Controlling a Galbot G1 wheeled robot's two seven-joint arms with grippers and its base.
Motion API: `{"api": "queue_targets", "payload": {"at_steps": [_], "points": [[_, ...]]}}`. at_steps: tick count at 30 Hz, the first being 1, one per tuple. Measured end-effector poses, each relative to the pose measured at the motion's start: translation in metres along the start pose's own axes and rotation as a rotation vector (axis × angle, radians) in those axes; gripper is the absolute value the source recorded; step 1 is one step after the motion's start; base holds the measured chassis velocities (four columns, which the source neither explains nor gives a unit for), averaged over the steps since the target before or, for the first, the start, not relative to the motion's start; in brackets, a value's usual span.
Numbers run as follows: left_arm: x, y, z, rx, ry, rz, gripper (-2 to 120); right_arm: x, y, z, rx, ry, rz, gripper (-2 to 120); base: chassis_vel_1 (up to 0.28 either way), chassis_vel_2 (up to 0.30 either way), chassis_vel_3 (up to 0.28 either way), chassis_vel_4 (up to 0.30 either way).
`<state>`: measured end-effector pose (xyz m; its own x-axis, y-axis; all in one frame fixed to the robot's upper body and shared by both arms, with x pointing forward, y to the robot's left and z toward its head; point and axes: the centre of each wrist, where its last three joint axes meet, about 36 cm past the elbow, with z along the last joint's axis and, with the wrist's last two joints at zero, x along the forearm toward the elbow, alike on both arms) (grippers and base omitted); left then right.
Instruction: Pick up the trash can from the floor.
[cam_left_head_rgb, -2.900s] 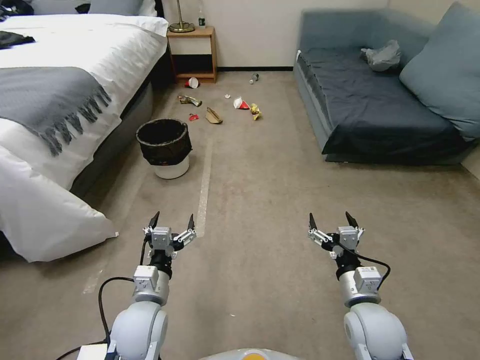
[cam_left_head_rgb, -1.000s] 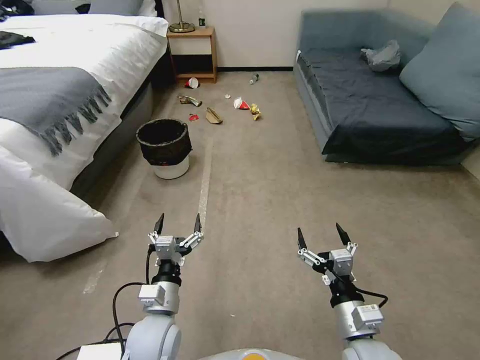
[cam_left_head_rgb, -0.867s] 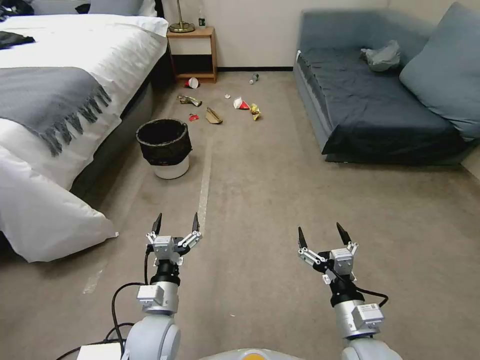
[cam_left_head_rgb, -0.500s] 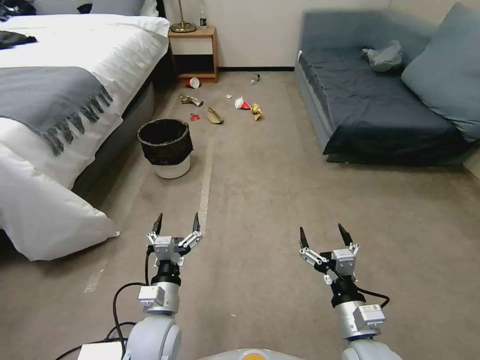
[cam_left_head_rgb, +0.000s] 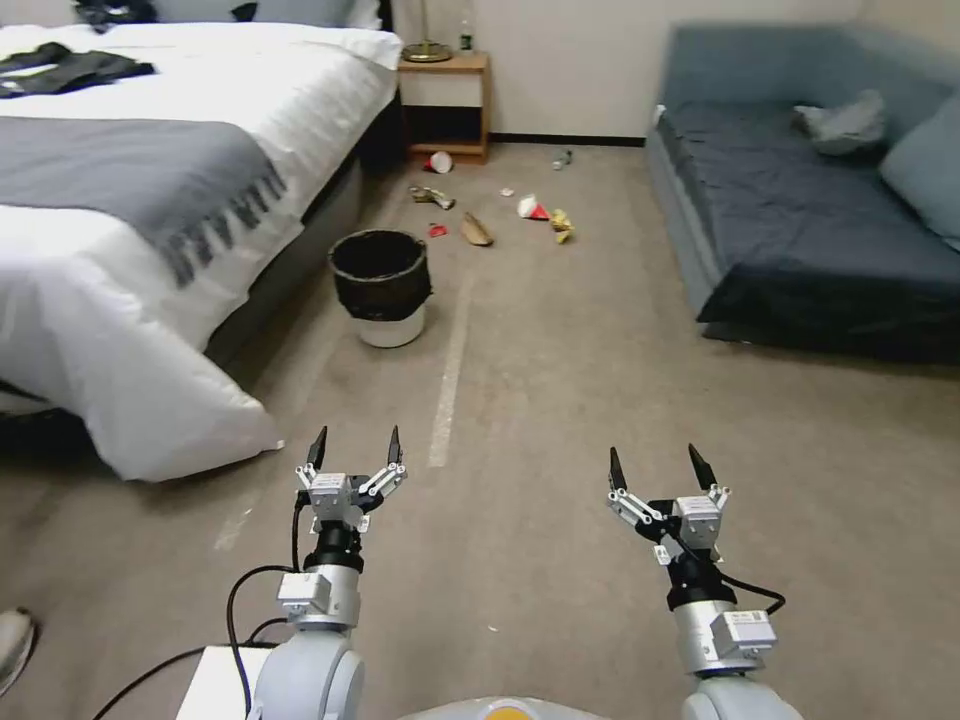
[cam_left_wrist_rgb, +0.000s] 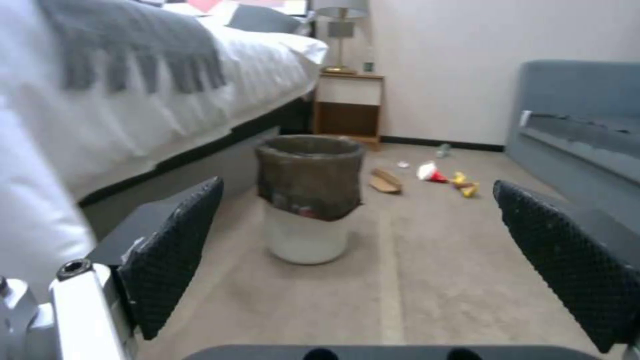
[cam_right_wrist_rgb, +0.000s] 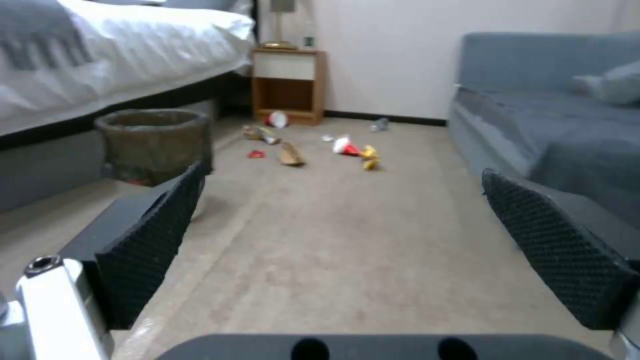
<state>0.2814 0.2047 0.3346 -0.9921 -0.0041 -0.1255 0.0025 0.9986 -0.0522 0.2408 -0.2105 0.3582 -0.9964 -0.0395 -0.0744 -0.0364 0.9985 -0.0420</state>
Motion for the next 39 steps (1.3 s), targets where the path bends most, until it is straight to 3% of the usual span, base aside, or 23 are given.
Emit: {"api": "queue_targets", "payload": {"at_steps": [7,39], "points": [[-0.001,0.001,0.007,0.0,-0.036,0.004,100,0.002,-0.001,0.009,0.006,-0.006,-0.026,100,0.083,0.074,0.08,0.082],[-0.004,0.0,0.007,0.011,-0.041,-0.002,100,0.0,-0.002,0.014,0.002,-0.003,-0.051,100,-0.014,0.021,0.028,-0.017]]}}
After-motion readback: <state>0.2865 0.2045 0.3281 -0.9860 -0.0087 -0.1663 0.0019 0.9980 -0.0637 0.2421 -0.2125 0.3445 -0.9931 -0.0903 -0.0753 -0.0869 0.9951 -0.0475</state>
